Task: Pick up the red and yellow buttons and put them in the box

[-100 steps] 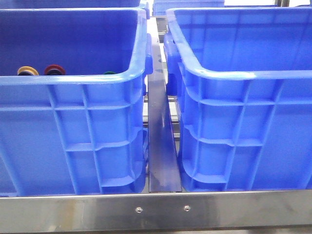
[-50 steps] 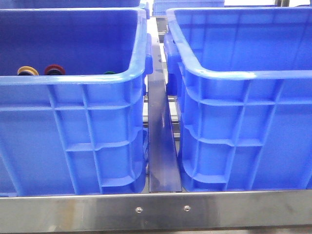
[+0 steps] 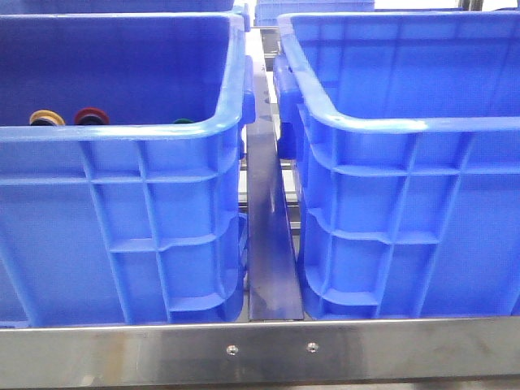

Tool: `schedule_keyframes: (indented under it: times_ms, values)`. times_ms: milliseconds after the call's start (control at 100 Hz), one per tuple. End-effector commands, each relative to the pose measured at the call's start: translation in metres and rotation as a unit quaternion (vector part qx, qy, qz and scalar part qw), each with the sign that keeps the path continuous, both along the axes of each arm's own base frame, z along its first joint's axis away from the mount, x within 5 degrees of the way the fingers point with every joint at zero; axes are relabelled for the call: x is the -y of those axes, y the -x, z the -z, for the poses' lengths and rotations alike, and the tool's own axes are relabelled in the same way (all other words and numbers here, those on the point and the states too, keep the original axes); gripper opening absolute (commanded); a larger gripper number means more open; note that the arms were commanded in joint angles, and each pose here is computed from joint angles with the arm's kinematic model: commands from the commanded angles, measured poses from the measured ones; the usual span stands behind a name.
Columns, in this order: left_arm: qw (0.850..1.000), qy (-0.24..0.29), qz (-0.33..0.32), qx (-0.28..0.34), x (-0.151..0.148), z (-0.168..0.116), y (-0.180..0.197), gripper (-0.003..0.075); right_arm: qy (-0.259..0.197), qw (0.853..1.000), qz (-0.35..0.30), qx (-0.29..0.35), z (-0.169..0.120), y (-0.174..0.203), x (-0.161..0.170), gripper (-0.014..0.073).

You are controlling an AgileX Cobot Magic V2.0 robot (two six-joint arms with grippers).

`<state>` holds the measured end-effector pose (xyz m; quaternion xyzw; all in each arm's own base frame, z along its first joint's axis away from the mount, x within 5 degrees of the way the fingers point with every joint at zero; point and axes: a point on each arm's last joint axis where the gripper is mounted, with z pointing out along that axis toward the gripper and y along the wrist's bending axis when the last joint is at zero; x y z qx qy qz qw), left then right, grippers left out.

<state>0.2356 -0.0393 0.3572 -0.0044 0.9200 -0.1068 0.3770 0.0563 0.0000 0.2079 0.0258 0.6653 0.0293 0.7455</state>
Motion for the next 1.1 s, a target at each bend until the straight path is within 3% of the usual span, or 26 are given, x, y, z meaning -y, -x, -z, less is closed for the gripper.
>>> schedule_keyframes:
  times_ms: [0, 220, 450, 830, 1090]
  values:
    - [0.998, 0.019, 0.011, 0.050, 0.016, -0.020, -0.010, 0.0482, -0.002, 0.998, 0.001, 0.058, -0.014, 0.004, 0.000, -0.0088]
    - [0.999, -0.029, -0.007, 0.029, 0.062, -0.012, -0.044, 0.0483, -0.002, 0.998, 0.001, 0.058, -0.014, 0.004, 0.000, -0.0088]
    - [0.999, -0.034, -0.028, 0.006, 0.098, 0.011, -0.079, 0.0483, -0.002, 0.998, 0.001, 0.058, -0.014, 0.004, 0.000, -0.0088]
    - [0.995, -0.042, -0.081, -0.041, 0.109, 0.055, -0.113, 0.0483, -0.002, 0.998, 0.001, 0.058, -0.014, 0.004, 0.000, -0.0088]
    - [0.995, -0.022, -0.096, -0.032, 0.105, 0.060, -0.122, 0.0483, -0.002, 0.998, 0.001, 0.058, -0.014, 0.004, 0.000, -0.0088]
